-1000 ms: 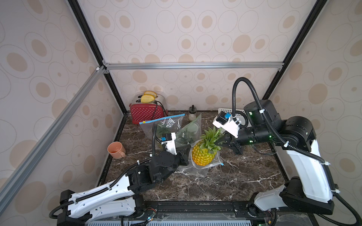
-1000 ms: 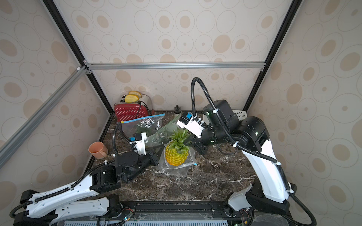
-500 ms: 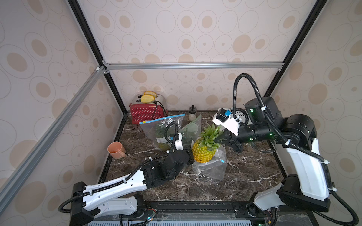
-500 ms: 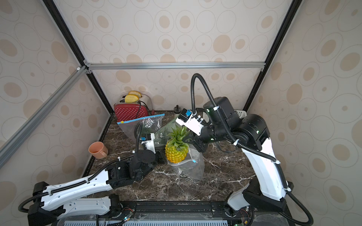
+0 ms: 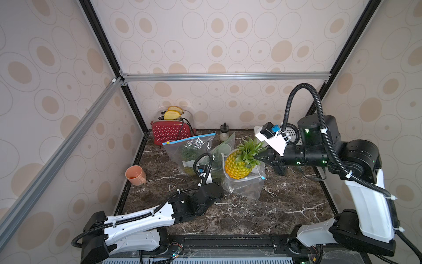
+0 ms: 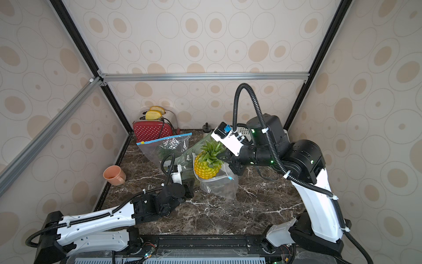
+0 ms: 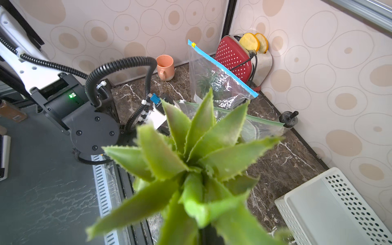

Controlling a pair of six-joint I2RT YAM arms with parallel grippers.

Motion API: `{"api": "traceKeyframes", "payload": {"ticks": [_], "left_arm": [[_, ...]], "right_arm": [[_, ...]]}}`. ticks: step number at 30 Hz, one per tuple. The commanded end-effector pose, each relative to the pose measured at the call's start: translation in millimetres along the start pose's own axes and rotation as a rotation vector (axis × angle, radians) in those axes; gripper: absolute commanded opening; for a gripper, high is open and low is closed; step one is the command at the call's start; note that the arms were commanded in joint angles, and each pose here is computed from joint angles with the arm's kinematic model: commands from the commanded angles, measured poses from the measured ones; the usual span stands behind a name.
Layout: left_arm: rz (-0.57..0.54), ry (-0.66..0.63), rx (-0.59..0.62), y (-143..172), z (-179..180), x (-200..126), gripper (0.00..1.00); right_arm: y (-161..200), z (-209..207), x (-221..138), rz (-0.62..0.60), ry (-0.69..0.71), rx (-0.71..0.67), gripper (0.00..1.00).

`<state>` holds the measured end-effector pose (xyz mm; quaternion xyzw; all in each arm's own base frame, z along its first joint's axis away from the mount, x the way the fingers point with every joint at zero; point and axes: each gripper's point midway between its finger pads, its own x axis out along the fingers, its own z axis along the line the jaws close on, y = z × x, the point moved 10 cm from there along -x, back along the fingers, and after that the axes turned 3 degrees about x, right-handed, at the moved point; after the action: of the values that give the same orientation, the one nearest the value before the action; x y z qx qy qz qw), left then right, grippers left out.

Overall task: Open the zip-top bag and take out the pineapple
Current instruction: Pick up the pineapple from the zipper food storage bag.

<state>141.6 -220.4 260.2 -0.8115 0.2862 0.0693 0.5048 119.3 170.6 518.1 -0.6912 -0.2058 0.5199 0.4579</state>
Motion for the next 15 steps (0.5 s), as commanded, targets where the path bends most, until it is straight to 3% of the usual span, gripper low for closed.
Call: {"api": "traceKeyframes", "payload": {"ticks": [1, 3, 6, 9, 15], "left_arm": [[-0.09, 0.063, -0.052, -4, -8, -6, 0.59], [-0.116, 0.102, -0.037, 0, -13, -13, 0.79], [-0.125, 0.186, 0.009, 5, -31, -22, 0.92], [-0.121, 0.216, 0.119, 6, -62, -34, 0.98], [-0.157, 0.184, 0.28, 6, -124, -54, 0.99]], "right_arm": [[-21, -4, -15, -0.192, 0.086, 0.008, 0.0], [-21, -6, -12, -0.199, 0.108, 0.036, 0.0], [-20, -11, -3, -0.193, 0.152, 0.081, 0.0], [-19, -16, 11, -0.173, 0.179, 0.112, 0.0], [-21, -14, 27, -0.156, 0.165, 0.129, 0.0]]}}
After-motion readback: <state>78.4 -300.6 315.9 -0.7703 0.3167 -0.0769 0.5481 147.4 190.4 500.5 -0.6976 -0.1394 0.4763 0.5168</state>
